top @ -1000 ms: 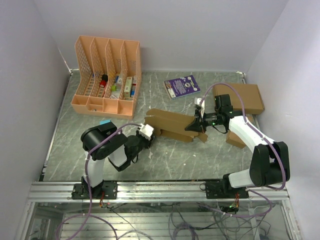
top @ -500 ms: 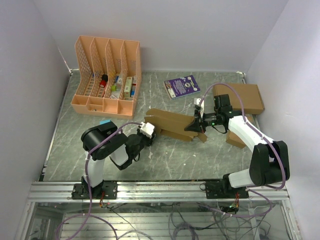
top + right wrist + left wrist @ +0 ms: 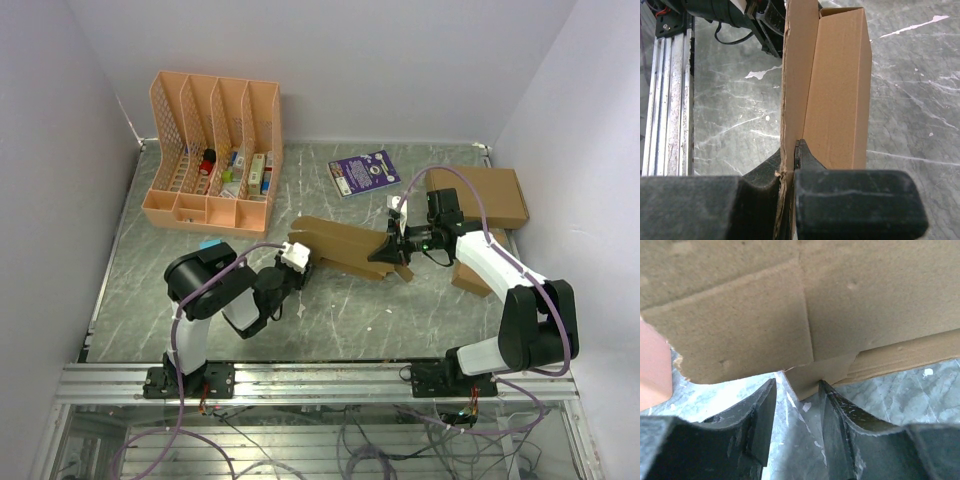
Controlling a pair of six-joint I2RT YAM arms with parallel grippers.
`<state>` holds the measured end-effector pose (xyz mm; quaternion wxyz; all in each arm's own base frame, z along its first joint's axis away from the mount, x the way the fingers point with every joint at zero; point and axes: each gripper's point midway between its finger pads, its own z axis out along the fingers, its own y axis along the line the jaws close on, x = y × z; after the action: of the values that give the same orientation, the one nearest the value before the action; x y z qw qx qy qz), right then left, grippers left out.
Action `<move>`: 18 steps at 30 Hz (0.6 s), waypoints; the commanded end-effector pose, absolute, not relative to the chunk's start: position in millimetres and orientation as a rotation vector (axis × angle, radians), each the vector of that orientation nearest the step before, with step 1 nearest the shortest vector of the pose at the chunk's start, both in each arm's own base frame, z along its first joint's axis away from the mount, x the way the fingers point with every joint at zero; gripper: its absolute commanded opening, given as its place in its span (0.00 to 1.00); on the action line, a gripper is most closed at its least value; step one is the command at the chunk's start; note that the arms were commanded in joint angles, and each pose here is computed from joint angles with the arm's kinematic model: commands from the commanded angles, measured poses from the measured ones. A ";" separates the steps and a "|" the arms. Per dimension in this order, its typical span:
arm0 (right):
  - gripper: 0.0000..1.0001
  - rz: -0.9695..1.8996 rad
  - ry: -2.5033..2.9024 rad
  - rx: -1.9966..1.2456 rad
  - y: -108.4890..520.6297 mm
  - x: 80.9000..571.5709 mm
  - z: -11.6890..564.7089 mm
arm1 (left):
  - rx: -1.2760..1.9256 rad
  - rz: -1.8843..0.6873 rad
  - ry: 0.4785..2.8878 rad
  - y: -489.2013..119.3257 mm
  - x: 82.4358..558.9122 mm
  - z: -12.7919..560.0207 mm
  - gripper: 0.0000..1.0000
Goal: Fold the paper box
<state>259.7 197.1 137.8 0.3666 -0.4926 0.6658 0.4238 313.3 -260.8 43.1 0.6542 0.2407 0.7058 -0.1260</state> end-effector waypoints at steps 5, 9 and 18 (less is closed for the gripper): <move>0.00 1.133 1.750 -1.232 199.8 263.2 138.3 | 0.409 -0.347 1.396 -270.1 326.2 100.6 0.42; 0.00 1.160 1.763 -1.227 198.9 264.7 135.9 | 0.408 -0.346 1.396 -271.3 327.8 100.3 0.35; 0.00 1.172 1.762 -1.227 199.4 270.2 139.7 | 0.366 -0.351 1.393 -266.3 335.9 104.9 0.49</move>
<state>271.4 199.0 137.8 0.3538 -0.4771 0.6729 0.4409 320.2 -262.6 43.4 0.6583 0.2338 0.7052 -0.1214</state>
